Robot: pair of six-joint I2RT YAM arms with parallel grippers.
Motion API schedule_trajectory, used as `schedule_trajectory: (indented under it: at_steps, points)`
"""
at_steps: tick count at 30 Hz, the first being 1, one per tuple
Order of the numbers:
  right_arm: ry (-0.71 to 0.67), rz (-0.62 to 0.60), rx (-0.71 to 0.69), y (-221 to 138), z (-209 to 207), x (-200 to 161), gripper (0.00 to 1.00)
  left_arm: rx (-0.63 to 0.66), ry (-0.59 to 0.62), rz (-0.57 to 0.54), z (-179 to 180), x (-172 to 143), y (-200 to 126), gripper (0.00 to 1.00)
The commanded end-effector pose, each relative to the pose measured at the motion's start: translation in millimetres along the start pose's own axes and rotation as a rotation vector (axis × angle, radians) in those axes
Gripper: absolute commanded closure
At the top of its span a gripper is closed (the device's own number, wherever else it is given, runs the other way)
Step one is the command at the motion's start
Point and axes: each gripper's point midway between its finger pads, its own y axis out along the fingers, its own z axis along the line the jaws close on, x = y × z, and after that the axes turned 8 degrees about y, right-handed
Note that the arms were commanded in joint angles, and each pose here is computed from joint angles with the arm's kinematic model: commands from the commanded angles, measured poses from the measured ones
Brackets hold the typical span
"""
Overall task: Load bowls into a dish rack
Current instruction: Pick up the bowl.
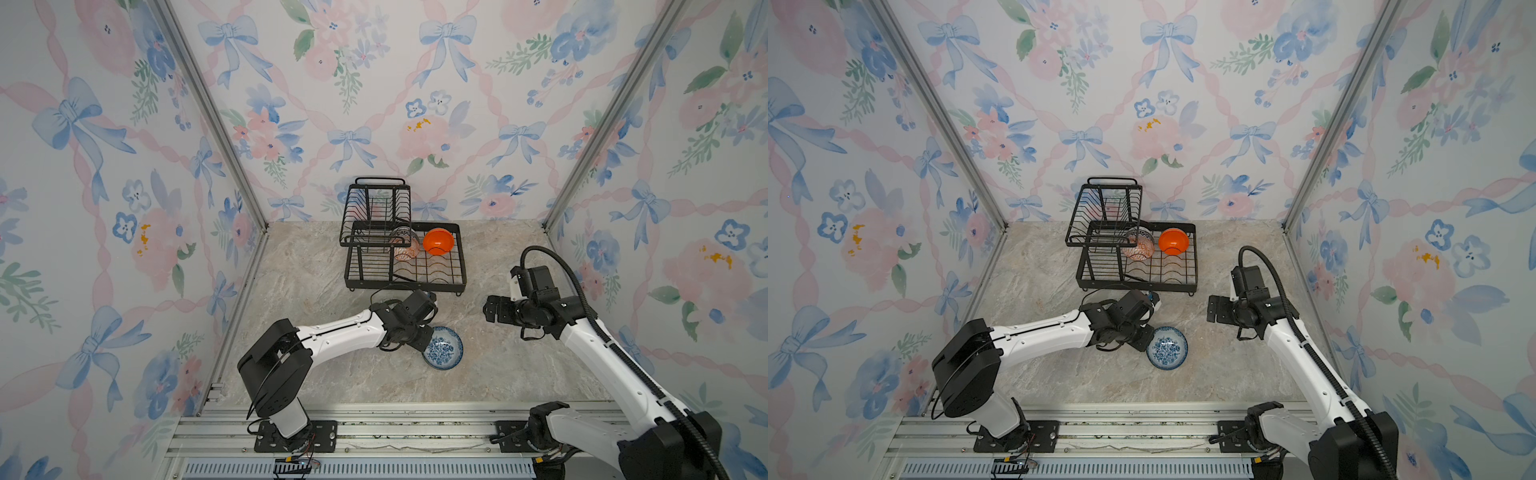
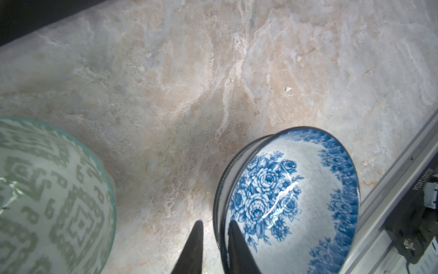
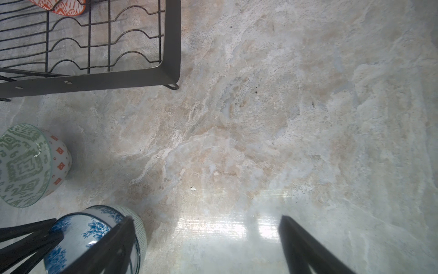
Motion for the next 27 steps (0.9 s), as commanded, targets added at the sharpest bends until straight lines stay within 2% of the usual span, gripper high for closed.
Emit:
schedule_trajectory:
  at_steps: [1,12,21,27]
  points:
    - [-0.010,0.009,0.000,2.6,-1.4,-0.2,0.03,-0.006,0.024,0.014,-3.5,1.1,0.9,0.84]
    - [-0.009,0.008,-0.002,2.2,-3.3,-1.4,0.03,0.008,0.027,0.012,-1.2,1.9,-2.1,1.00]
    - [-0.007,0.001,-0.003,-0.2,-5.0,-3.0,0.03,0.020,0.029,-0.012,0.7,7.7,-8.3,1.00]
    - [0.000,-0.003,0.012,-3.0,-3.2,-2.1,0.03,0.040,0.038,-0.076,4.1,23.7,-26.5,1.00]
